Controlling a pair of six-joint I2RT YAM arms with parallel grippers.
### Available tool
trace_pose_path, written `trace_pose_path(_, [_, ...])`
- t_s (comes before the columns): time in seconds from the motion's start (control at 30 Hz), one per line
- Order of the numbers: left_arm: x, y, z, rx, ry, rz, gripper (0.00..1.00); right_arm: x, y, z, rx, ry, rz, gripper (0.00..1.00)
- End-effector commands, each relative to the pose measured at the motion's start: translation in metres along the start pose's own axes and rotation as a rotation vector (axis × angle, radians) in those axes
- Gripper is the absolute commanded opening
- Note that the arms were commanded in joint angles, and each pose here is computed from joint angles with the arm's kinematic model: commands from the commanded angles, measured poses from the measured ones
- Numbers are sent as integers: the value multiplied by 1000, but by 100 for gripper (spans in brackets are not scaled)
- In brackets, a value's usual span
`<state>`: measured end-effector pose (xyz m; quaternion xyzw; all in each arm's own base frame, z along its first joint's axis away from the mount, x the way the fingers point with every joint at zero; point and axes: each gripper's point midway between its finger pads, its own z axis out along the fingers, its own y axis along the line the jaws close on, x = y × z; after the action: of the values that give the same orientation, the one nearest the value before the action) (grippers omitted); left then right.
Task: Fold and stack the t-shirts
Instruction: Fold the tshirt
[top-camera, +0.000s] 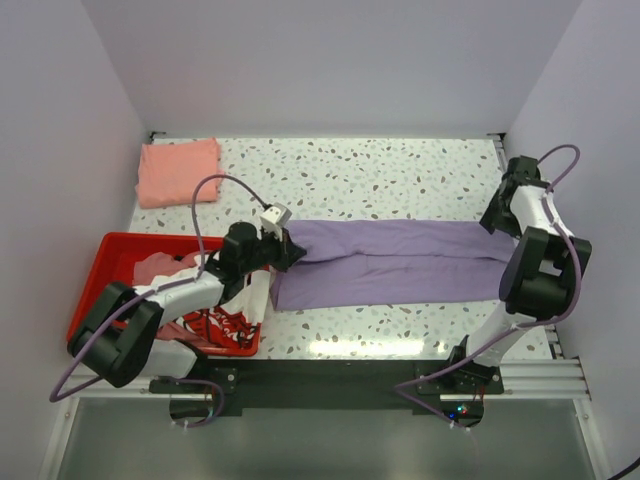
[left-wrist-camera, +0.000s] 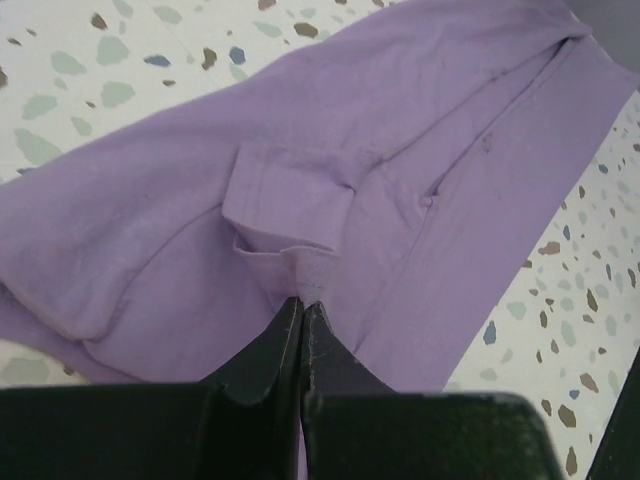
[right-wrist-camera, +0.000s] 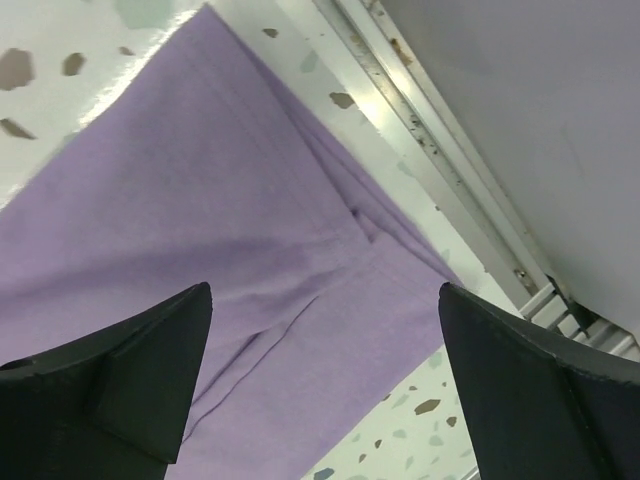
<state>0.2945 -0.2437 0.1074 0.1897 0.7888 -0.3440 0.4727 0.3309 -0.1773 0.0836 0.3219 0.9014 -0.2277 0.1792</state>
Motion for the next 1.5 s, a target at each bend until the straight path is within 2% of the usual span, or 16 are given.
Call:
trace_pose_path(0.0, [18, -14, 2, 33, 90, 4, 0, -10, 15, -32, -132, -60, 43, 99])
trace_pose_path(0.17, [43, -26, 0, 16, 188, -18, 0, -4, 32, -47, -178, -76, 18, 99])
trace_pose_path(0.2, [47, -18, -2, -39, 210, -21, 5, -2, 37, -52, -186, -84, 5, 99])
trace_pose_path(0.33, [44, -19, -8, -64, 236, -2, 26, 6, 56, -65, -226, -105, -42, 99])
trace_pose_path(0.43, [38, -24, -14, -55, 231, 14, 49, 17, 73, -78, -328, -108, -66, 99])
trace_pose_path(0.5, [30, -36, -17, 3, 207, 23, 72, 24, 94, -97, -478, -122, -84, 99])
trace_pose_path(0.57, [23, -40, -18, 15, 184, 24, 100, 25, 112, -114, -602, -150, -102, 99])
trace_pose_path(0.7, [-13, -46, -20, -9, 102, 10, 100, 60, 165, -176, -926, -169, -265, 99])
trace_pose_path(0.83, [-64, -61, -20, 16, -29, -4, 100, 100, 206, -221, -1129, -158, -427, 99])
trace_pose_path(0.9, [-75, -55, -16, -40, -44, -33, 100, 122, 230, -243, -1259, -138, -526, 99])
trace_pose_path(0.93, [-93, -55, -14, -59, -74, -38, 100, 125, 237, -253, -1299, -149, -569, 99])
trace_pose_path(1.0, [-88, -36, -4, -162, -30, -98, 100, 151, 258, -266, -1375, -112, -675, 99])
trace_pose_path(1.07, [-96, -25, 3, -197, -15, -143, 100, 162, 277, -282, -1454, -116, -749, 99])
trace_pose_path(1.1, [-86, -20, 13, -200, 22, -199, 100, 172, 288, -275, -1475, -52, -762, 99])
trace_pose_path(1.27, [-65, 6, 38, -154, 112, -370, 100, 182, 327, -274, -1535, 50, -800, 99])
trace_pose_path(1.47, [-45, 22, 66, -161, 185, -424, 100, 198, 358, -256, -1531, 121, -828, 94])
